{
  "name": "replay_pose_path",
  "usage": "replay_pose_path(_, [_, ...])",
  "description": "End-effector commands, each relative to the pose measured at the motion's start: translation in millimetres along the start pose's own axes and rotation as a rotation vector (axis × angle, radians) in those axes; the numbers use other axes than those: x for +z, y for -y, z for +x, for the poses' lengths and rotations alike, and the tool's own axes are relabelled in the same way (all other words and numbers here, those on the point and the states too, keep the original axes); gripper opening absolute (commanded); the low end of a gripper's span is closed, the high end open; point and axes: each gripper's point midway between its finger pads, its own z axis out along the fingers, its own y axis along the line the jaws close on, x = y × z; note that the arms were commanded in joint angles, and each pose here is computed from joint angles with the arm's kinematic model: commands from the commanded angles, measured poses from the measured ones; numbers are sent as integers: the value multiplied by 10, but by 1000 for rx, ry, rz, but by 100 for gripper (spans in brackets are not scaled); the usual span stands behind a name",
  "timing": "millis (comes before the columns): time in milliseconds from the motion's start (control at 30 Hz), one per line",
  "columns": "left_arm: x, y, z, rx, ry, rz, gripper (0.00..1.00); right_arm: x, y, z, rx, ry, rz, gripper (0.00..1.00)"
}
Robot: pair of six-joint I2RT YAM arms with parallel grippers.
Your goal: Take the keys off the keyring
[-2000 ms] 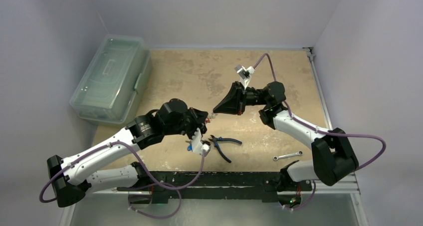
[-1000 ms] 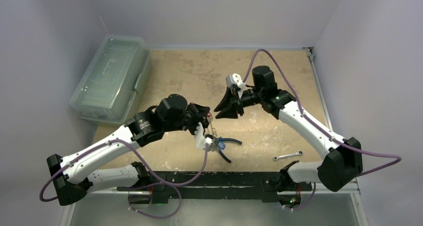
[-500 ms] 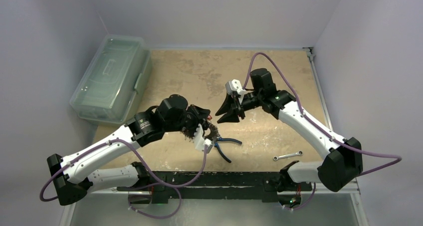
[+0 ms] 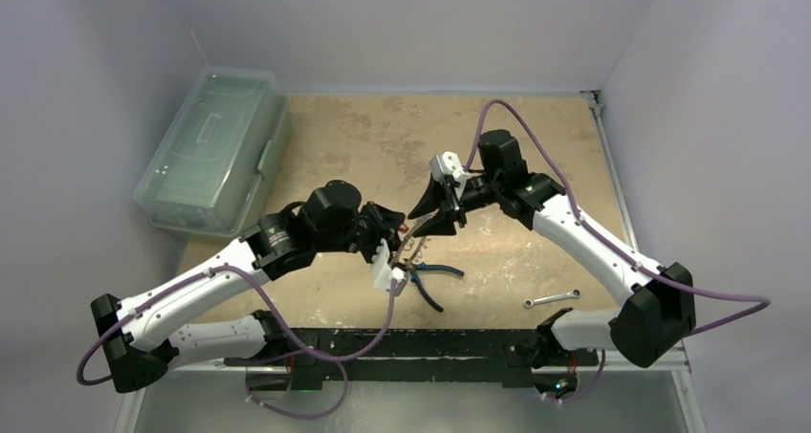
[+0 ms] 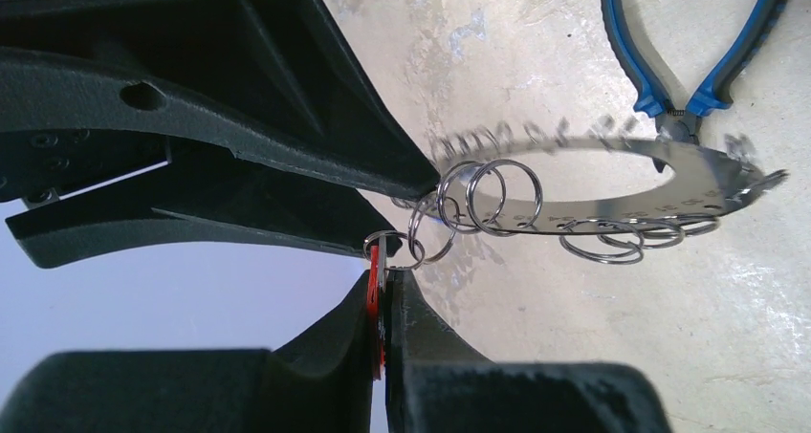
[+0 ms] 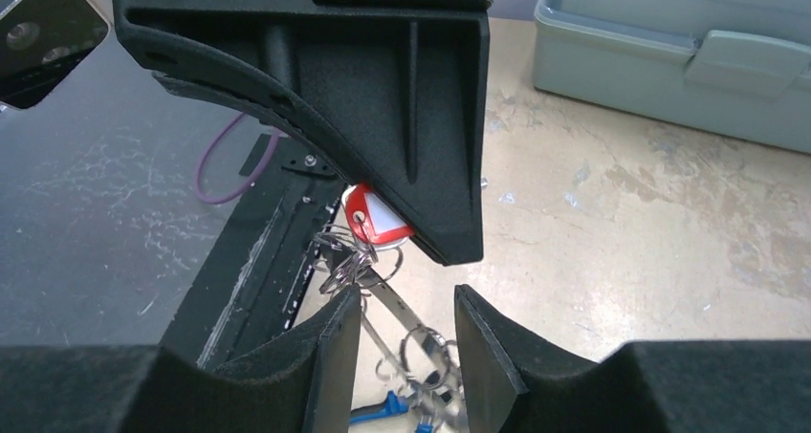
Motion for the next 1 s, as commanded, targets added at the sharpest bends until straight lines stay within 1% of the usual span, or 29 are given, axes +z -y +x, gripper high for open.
replay_pose_path(0, [-74, -327, -143, 33, 50, -91, 0, 41, -59, -108, -31, 28, -28, 44])
replay_pose_path(300, [-84, -332, -125, 31, 39, -93, 0, 65, -153, -62, -17, 21, -56, 37])
replay_pose_path(533, [-89, -349, -121, 35, 36, -97, 0, 81, -240, 20, 3, 16, -77, 37])
replay_pose_path(700, [-76, -355, -109, 38, 30, -98, 0, 80, -279, 4, 6, 18, -86, 37])
replay_pose_path(867, [-71, -362, -112, 38, 32, -100, 0, 91, -303, -20, 22, 26, -93, 39])
replay_pose_path(967, [-71, -362, -109, 39, 30, -100, 0, 96, -310, -25, 27, 28, -96, 37])
